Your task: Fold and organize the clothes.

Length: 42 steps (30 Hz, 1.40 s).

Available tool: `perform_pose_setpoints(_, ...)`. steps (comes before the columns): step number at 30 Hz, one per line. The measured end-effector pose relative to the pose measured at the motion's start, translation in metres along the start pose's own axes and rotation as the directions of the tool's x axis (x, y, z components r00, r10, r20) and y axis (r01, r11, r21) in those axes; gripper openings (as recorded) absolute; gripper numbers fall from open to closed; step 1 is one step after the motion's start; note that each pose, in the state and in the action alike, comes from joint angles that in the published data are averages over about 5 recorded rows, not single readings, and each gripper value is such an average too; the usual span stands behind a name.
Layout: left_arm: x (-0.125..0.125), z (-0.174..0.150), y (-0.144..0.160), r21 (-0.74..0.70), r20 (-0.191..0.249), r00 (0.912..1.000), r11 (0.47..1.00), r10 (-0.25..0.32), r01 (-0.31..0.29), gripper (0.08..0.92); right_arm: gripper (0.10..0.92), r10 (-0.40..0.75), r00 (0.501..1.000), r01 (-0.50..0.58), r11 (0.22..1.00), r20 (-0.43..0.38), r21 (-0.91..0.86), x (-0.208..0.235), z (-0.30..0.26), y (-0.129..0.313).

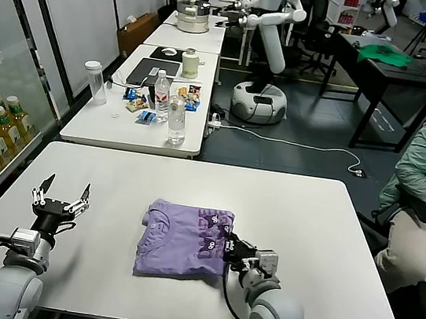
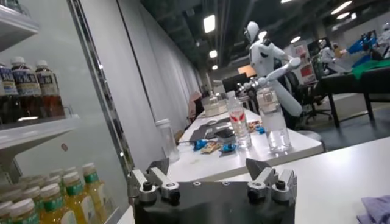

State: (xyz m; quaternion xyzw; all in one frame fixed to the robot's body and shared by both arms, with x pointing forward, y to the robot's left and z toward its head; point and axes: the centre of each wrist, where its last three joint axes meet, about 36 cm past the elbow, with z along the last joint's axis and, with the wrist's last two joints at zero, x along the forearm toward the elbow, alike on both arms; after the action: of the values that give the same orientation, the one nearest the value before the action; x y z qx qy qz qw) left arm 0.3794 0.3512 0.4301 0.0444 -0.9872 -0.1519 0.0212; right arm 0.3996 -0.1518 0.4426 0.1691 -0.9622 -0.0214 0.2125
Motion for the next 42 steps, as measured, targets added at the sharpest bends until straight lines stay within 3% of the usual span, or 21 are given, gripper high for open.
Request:
perform_pose_setpoints(12, -0.002, 0.008, -0.008, -0.014, 0.076, 0.9971, 1.0, 0.009, -0.008, 0.823, 0.583, 0.068, 0.993, -0.081, 0.986, 0.091, 0.144, 0.029, -0.013, -0.033)
perform_pose_setpoints(20, -0.005, 0.007, -0.016, -0.013, 0.132, 0.991, 1.0, 0.023, -0.021, 0.823, 0.797, 0.135, 0.97, -0.176, 0.964, 0.202, 0.2, 0.028, -0.013, -0.054)
perform_pose_setpoints(42, -0.013, 0.017, -0.02, -0.014, 0.155, 0.9847, 0.997, 0.08, -0.079, 0.823, 0.823, 0.232, 0.919, -0.312, 0.922, 0.317, 0.228, 0.002, -0.001, -0.1)
